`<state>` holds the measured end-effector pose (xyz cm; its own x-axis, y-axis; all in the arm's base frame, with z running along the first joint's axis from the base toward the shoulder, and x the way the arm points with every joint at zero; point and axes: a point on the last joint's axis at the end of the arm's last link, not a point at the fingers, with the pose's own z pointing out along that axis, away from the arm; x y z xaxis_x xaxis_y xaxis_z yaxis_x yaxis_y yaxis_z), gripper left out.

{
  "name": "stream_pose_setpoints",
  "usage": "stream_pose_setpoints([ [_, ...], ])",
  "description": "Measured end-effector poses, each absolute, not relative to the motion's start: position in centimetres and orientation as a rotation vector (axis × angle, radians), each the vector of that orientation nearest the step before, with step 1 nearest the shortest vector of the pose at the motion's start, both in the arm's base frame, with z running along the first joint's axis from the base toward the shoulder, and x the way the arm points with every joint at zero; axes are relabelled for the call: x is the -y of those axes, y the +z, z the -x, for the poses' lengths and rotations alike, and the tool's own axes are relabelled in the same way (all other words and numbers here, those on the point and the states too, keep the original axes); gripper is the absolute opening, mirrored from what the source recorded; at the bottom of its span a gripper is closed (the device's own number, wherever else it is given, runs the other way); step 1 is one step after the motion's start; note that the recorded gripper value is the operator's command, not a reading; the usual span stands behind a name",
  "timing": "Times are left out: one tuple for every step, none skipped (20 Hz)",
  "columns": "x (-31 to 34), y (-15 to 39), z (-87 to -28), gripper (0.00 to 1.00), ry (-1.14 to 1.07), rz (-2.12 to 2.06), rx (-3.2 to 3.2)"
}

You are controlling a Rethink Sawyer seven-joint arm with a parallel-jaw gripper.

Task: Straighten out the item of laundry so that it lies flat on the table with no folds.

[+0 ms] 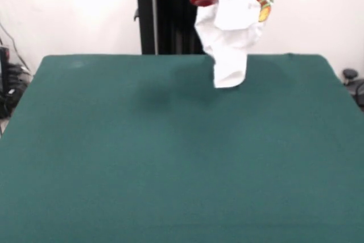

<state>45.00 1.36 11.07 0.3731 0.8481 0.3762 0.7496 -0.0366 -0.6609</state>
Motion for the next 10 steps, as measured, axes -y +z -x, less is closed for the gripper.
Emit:
stream_pose_setpoints([
  [-1.3,11.4,-45.2,0.00,0.149,1.794,1.398],
  [-1.2,11.6,-45.2,0.00,0.150,1.789,1.398],
  [-1.2,12.2,-45.5,0.00,0.150,1.776,1.399],
  [-1.1,13.1,-46.0,0.00,0.154,1.750,1.405],
  [-1.0,13.4,-46.1,0.00,0.156,1.741,1.407],
  [-0.9,13.7,-46.5,0.00,0.158,1.729,1.408],
  [-0.8,13.8,-46.7,0.00,0.159,1.723,1.408],
  [-0.4,13.8,-47.3,0.00,0.159,1.712,1.405],
  [0.1,13.5,-47.7,0.00,0.160,1.711,1.405],
  [0.3,13.4,-47.9,0.00,0.160,1.713,1.406],
])
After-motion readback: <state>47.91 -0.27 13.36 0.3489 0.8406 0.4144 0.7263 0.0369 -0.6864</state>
